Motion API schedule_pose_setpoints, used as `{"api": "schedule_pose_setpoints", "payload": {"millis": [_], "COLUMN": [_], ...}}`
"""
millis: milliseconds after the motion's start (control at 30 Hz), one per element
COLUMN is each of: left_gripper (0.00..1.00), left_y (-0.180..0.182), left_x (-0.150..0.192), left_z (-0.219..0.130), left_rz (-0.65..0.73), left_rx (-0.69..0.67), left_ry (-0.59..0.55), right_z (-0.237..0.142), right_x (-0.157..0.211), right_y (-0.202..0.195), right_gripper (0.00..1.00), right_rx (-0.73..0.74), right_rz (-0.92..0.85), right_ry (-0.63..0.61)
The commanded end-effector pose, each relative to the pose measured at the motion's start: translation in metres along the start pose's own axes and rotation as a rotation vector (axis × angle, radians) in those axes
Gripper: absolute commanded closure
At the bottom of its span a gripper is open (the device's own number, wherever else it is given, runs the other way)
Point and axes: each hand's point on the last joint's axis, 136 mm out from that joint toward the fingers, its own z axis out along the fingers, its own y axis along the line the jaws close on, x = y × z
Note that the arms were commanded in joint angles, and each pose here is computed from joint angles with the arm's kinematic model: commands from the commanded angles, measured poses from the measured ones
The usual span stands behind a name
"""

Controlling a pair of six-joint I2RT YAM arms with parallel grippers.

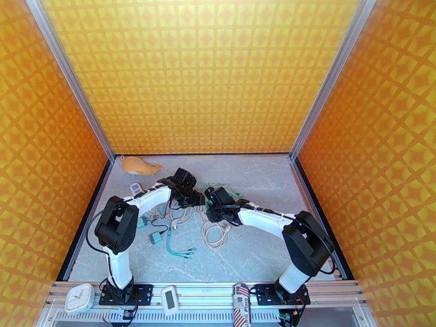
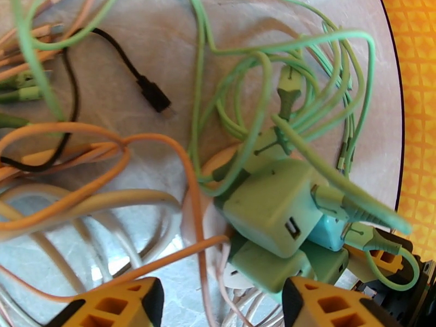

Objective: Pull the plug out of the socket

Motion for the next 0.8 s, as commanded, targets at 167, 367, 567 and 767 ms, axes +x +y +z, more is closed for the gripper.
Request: {"api": "schedule_pose_setpoints", "payload": {"millis": [167, 367, 567, 767], "left_gripper": [0.39, 0.46, 0.47, 0.47], "left_y": [-0.007, 0.023, 0.044, 0.051], "left_x": [0.008, 0.025, 0.035, 0.039], "left_z": [0.01, 0.029, 0.041, 0.041], "left_rz": [0.032, -0.037, -0.089, -0.096], "left_rx": [0.04, -0.055, -0.13, -0.164], "left_ry": [0.043, 0.105, 0.147, 0.158], "right_z": [-0.008, -0.009, -0.014, -0.023], "right_x": [-0.005, -0.006, -0.008, -0.018], "right_y": [0.002, -0.002, -0.004, -0.012], "right_gripper": [0.62, 0.62, 0.64, 0.65], "right_rx": [-0.022, -0.003, -0.003, -0.054], "right_rz": [0.012, 0.026, 0.06, 0.156], "right_ry": [-0.03, -0.032, -0.045, -0.082]}}
